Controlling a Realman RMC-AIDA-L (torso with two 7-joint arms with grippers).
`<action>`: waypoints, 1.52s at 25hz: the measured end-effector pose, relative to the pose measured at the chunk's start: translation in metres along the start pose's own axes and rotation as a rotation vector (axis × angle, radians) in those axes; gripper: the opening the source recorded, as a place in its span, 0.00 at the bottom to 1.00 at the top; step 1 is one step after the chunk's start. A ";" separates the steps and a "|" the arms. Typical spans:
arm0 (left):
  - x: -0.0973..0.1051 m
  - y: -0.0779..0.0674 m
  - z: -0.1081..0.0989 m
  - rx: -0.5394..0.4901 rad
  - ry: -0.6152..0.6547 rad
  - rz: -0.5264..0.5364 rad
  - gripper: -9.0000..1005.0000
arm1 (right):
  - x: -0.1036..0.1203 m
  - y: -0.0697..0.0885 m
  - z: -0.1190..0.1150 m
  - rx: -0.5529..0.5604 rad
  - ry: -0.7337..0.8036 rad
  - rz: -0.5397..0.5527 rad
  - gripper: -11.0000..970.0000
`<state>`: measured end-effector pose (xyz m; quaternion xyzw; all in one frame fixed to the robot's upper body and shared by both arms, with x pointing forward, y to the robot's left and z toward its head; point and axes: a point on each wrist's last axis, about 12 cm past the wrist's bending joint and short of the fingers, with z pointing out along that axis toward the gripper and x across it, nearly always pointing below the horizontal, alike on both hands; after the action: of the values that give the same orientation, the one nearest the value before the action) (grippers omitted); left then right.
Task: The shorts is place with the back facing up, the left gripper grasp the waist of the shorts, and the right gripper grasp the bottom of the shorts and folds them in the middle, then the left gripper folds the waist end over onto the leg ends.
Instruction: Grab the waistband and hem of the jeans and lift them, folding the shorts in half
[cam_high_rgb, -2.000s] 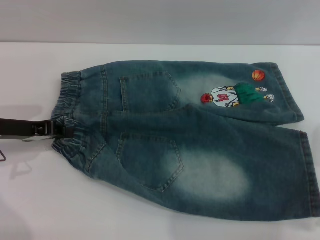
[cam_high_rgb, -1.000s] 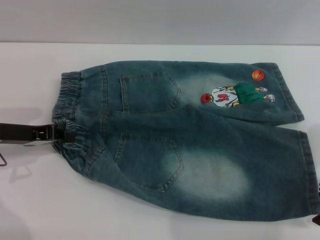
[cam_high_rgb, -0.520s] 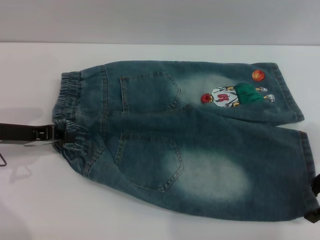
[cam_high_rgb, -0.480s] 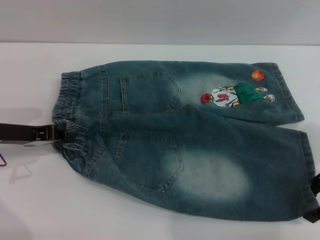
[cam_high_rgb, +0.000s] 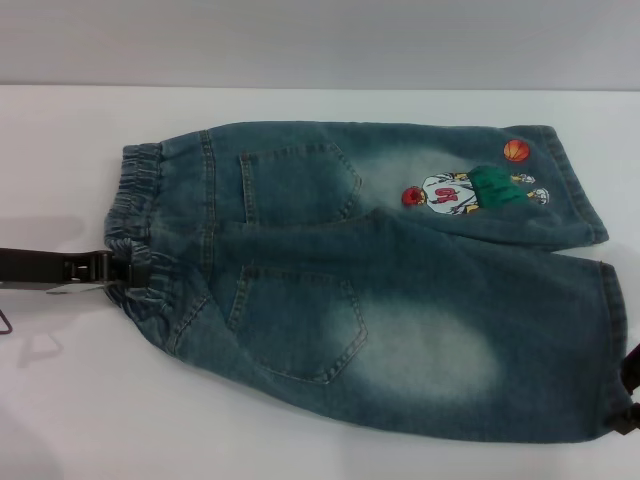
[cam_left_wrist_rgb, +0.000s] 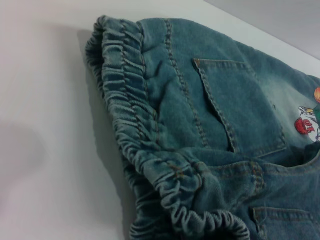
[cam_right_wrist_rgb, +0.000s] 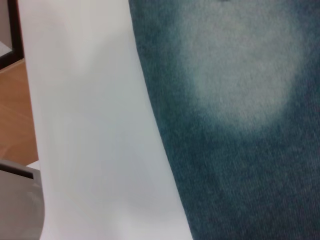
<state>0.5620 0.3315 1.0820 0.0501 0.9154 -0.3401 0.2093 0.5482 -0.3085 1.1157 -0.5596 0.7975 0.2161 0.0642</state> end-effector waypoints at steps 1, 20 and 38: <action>0.000 0.000 0.000 -0.001 0.000 0.000 0.12 | 0.000 0.000 0.000 0.001 0.000 -0.002 0.52; 0.000 0.001 -0.002 0.003 -0.009 0.016 0.13 | 0.002 0.002 0.000 -0.007 -0.036 -0.010 0.01; -0.006 -0.010 -0.028 0.247 -0.356 0.121 0.14 | 0.023 0.007 -0.035 0.195 -0.723 0.015 0.01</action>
<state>0.5554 0.3421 1.1099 0.0691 0.8108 -0.4400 0.3798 0.5384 -0.3411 1.1412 -0.4326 0.7442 0.3234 0.3930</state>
